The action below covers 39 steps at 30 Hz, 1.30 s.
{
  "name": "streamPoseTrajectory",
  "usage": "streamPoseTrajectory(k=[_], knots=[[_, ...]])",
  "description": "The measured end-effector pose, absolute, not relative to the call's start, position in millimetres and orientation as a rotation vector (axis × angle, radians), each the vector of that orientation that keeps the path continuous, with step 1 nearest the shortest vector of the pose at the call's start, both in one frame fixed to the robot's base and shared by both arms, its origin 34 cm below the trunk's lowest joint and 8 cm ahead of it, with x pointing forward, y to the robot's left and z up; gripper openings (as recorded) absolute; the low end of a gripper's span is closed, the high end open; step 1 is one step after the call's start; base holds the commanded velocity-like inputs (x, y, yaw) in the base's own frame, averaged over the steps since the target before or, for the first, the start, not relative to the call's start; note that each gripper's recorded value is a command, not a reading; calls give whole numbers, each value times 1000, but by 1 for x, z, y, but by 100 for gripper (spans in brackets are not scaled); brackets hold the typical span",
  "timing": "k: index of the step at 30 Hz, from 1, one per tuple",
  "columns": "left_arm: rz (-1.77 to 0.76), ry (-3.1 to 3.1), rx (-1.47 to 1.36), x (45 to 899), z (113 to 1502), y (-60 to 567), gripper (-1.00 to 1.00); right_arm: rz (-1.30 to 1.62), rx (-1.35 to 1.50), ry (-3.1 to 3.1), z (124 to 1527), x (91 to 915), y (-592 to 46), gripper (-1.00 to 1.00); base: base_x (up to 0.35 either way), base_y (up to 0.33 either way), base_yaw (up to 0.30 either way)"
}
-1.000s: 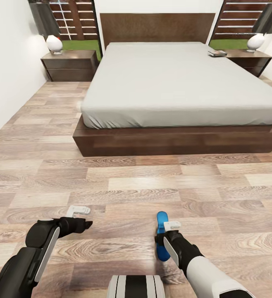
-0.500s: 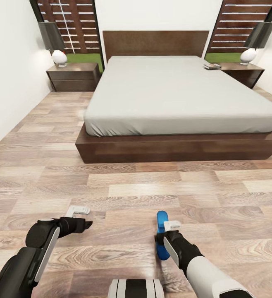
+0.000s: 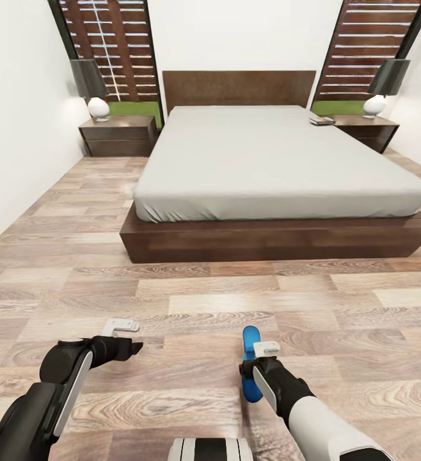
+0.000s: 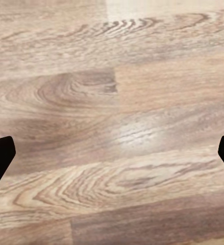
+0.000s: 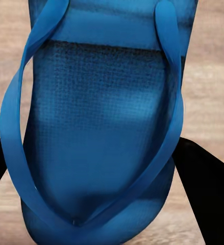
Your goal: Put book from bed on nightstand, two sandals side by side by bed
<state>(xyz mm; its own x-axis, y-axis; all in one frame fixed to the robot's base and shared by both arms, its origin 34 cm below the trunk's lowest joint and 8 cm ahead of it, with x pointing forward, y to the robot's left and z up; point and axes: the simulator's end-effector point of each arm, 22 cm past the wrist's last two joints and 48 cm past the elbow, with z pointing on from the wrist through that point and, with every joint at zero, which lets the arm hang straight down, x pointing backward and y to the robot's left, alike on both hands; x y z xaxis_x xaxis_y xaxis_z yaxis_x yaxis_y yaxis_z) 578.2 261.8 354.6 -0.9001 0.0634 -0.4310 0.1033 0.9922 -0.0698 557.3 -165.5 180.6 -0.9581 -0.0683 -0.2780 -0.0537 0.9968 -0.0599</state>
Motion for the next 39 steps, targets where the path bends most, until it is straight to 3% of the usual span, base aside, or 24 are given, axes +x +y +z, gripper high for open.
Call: streamPoseTrajectory(k=[39], knots=[[-63,2550,126,595,428,269,100,-63,-71,2626,271,615,-159,-100,0,0,0]])
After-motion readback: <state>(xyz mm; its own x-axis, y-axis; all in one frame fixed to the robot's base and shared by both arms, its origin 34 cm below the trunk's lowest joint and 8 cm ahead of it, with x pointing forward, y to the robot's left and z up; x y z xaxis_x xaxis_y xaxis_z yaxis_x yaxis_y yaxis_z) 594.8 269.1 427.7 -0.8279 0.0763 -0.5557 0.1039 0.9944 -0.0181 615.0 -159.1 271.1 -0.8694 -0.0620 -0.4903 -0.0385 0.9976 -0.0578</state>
